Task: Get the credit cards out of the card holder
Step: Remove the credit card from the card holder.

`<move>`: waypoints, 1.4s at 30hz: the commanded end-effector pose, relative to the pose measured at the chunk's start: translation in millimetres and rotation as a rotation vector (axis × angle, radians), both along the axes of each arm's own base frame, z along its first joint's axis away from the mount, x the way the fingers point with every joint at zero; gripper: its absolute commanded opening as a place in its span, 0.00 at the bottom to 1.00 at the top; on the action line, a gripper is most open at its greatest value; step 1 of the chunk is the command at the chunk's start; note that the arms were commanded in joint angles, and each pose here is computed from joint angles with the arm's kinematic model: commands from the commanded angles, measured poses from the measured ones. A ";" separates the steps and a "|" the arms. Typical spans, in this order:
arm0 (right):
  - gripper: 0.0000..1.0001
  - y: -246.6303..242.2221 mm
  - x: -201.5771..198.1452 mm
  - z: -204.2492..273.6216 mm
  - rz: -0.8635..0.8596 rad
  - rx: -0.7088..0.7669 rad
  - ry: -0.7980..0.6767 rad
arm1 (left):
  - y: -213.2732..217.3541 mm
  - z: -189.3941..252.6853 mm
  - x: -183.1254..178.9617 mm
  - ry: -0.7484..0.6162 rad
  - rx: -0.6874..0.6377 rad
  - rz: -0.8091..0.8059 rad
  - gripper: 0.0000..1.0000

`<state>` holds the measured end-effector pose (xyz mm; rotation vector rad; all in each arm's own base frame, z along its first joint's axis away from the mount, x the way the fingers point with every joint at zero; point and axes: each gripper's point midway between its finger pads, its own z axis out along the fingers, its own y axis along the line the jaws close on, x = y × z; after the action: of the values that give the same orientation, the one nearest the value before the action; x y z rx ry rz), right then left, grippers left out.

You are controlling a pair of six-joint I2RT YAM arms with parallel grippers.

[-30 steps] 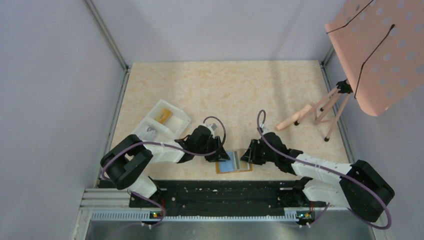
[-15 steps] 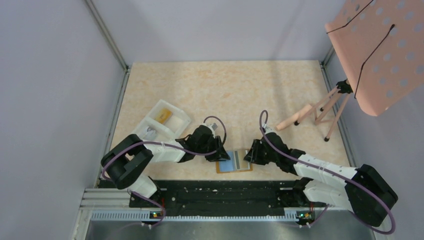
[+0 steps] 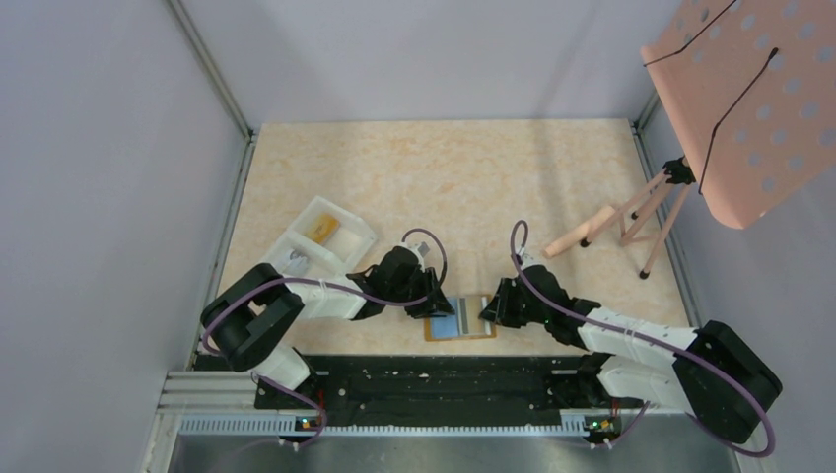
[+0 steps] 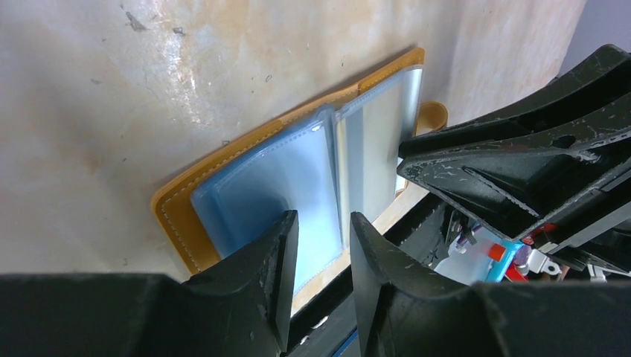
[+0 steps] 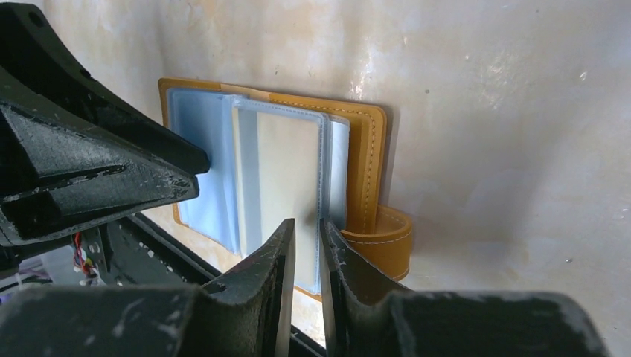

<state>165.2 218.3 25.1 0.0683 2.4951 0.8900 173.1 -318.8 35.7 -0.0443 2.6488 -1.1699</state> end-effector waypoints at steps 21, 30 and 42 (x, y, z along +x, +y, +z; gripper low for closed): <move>0.21 32.3 -4.1 48.1 0.054 0.272 -0.061 | -5.6 0.6 -3.5 0.007 -0.015 -0.010 0.37; 0.22 37.0 -1.5 54.5 0.063 0.285 -0.065 | -1.4 14.7 -3.3 -0.015 -0.016 0.002 0.38; 0.22 43.3 1.5 57.5 0.084 0.285 -0.062 | 8.8 27.3 1.9 -0.055 0.035 0.024 0.46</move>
<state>157.3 248.1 58.5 0.0759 2.3920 1.2013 167.0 -308.9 48.2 -0.0684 2.6575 -1.1258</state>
